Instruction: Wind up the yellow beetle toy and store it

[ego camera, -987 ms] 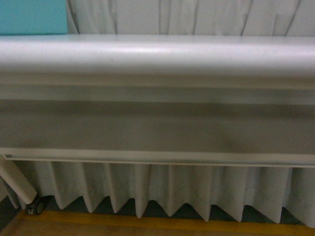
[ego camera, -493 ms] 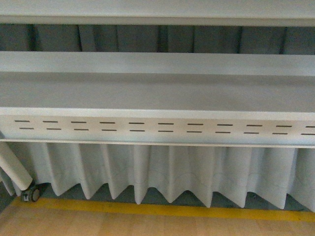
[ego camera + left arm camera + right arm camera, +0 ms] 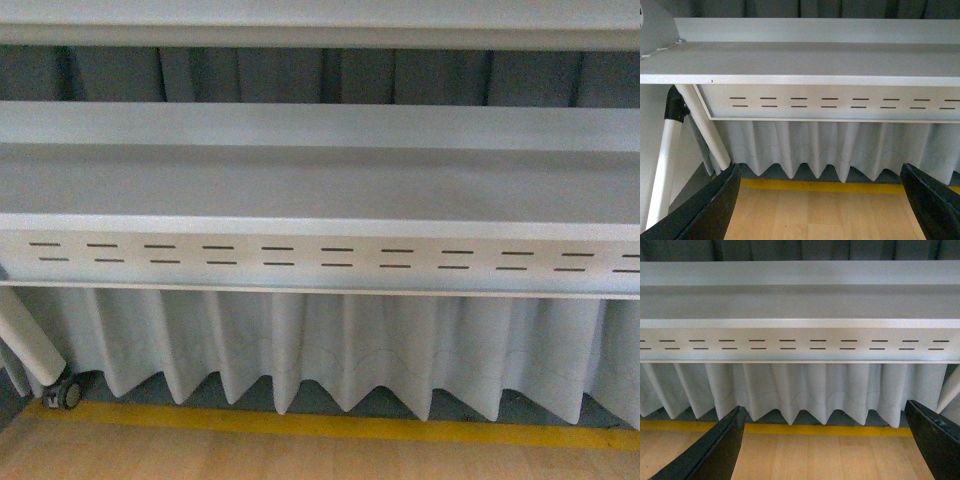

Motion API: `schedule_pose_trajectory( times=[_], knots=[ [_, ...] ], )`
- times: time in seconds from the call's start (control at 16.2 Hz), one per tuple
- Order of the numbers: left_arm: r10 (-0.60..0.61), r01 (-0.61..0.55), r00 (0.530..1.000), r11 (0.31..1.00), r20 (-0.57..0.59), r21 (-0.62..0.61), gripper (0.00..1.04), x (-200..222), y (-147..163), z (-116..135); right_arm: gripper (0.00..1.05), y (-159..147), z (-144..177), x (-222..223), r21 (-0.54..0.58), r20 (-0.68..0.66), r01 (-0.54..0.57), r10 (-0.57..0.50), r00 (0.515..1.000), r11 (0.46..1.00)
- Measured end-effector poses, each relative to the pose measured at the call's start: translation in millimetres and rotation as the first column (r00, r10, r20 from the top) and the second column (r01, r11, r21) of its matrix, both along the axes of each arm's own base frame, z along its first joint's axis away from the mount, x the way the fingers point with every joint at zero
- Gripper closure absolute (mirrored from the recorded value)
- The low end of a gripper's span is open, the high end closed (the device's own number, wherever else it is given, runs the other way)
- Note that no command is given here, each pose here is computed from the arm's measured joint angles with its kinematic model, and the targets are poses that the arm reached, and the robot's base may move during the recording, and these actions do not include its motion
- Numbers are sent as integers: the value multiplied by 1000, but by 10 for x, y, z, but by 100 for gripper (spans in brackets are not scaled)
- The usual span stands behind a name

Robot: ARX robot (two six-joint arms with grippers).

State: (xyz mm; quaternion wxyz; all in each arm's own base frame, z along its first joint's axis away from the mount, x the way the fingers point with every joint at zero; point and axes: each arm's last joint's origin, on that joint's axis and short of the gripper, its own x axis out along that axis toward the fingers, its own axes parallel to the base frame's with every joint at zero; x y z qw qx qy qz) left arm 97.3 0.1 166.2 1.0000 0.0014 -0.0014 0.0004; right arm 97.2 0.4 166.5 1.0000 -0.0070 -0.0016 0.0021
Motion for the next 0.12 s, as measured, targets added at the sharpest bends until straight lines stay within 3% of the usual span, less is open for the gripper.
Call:
schedule_pose_trajectory(
  times=[0.12],
  knots=[
    [0,0,1000,1000,0,0,7,0,0,0,7,0,0,0,0,0,0,0,1000,1000]
  ],
)
